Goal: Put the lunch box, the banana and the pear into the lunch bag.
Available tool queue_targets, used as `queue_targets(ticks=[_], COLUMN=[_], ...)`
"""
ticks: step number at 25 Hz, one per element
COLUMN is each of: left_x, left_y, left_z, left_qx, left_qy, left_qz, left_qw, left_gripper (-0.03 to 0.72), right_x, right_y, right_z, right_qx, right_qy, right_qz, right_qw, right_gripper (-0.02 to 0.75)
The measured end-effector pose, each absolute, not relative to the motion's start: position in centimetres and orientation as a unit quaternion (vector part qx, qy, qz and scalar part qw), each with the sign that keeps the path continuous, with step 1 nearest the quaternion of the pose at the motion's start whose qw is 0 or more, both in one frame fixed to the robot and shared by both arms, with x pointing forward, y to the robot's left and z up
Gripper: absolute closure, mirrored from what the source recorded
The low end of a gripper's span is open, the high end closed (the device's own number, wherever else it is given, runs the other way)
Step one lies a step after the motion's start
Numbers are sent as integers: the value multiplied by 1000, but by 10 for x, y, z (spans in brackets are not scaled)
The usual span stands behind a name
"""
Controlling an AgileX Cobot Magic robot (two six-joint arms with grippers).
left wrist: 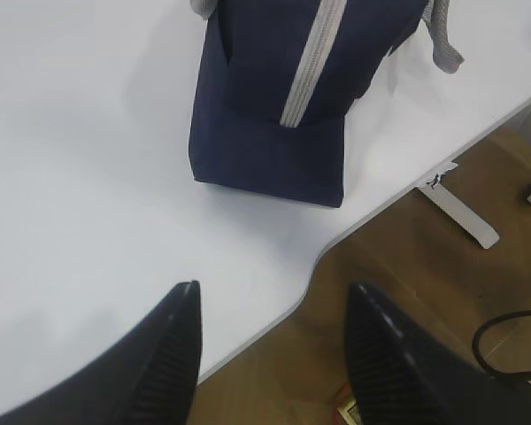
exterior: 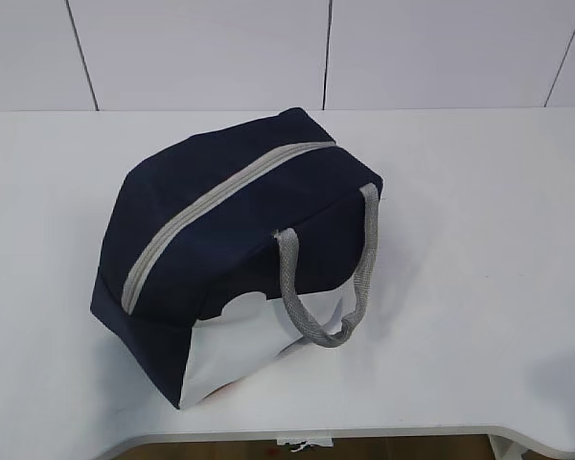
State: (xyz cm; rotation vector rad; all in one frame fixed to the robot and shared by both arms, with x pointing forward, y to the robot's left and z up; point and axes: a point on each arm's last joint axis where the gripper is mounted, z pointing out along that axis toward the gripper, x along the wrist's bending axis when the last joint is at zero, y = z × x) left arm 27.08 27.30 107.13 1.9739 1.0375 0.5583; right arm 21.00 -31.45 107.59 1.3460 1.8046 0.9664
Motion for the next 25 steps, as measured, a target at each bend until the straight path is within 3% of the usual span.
queue_targets(ticks=[8, 15, 25], left_x=[271, 276, 269], left_y=[274, 273, 273], left_z=[1063, 1059, 1065], left_qx=[757, 740, 752], left_qy=[411, 413, 418], left_qz=[245, 259, 230], left_qw=[444, 463, 454], left_gripper=[315, 335, 347], right_x=[228, 230, 230], right_y=[-313, -312, -312], right_z=[1047, 1046, 1045], right_qx=[518, 516, 516], right_qy=[699, 699, 699], right_qz=[348, 348, 347], right_qw=[351, 353, 353], right_gripper=[472, 472, 473])
